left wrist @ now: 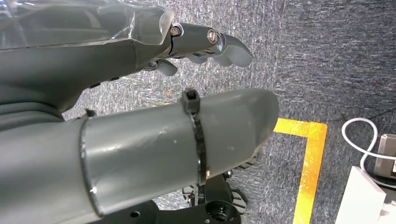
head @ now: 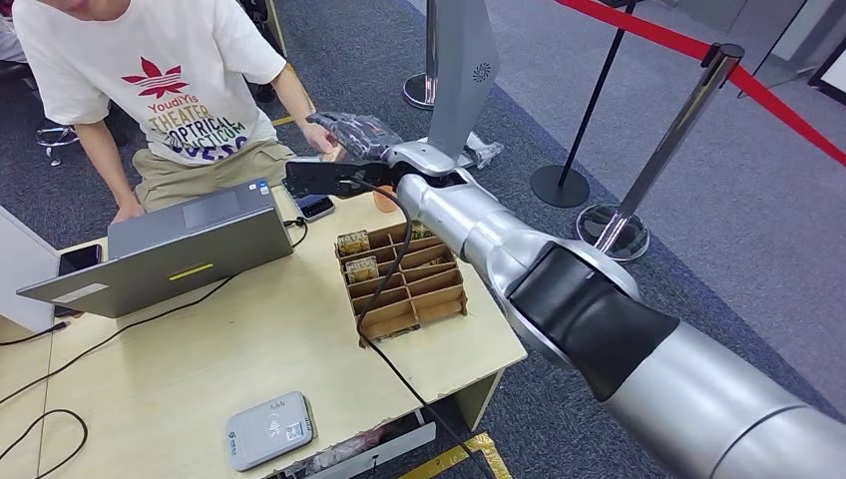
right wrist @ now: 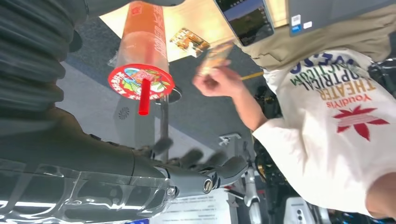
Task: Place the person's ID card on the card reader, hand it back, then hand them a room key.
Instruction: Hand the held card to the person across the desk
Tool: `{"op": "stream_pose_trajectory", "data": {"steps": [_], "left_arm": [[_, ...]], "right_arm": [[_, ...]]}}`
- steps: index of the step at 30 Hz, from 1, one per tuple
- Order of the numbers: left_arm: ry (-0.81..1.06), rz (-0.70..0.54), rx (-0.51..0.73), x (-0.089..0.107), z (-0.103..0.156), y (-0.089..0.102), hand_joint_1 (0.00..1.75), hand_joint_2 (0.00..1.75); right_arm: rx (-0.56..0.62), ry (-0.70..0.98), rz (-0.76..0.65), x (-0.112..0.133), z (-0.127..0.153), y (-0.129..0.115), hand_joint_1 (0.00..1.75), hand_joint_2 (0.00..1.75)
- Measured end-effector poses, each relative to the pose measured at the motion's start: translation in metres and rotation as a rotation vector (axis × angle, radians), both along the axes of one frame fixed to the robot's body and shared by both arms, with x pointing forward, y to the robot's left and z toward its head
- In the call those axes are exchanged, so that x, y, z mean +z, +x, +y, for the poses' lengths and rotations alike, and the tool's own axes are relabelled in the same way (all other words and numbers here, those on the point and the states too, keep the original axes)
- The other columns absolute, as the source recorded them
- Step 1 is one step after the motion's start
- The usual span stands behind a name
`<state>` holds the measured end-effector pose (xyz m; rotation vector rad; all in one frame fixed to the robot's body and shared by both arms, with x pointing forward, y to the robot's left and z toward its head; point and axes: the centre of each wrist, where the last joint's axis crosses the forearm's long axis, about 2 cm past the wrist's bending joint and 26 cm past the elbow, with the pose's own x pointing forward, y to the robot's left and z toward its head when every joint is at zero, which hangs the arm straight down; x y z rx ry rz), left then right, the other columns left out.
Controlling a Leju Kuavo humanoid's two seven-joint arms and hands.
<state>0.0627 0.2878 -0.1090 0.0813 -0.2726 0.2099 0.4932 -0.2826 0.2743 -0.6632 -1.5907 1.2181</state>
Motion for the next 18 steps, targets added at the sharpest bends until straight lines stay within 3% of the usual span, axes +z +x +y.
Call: {"op": "stream_pose_trajectory", "data": {"steps": [10, 18], "left_arm": [[0.004, -0.008, 0.009, 0.0, -0.001, -0.003, 0.0, 0.0], [0.009, -0.012, 0.009, -0.001, -0.003, -0.004, 0.0, 0.0]], "right_arm": [[0.079, 0.147, -0.203, -0.001, 0.014, -0.009, 0.0, 1.75], [0.159, 0.439, -0.296, -0.037, 0.032, -0.049, 0.0, 1.75]]}}
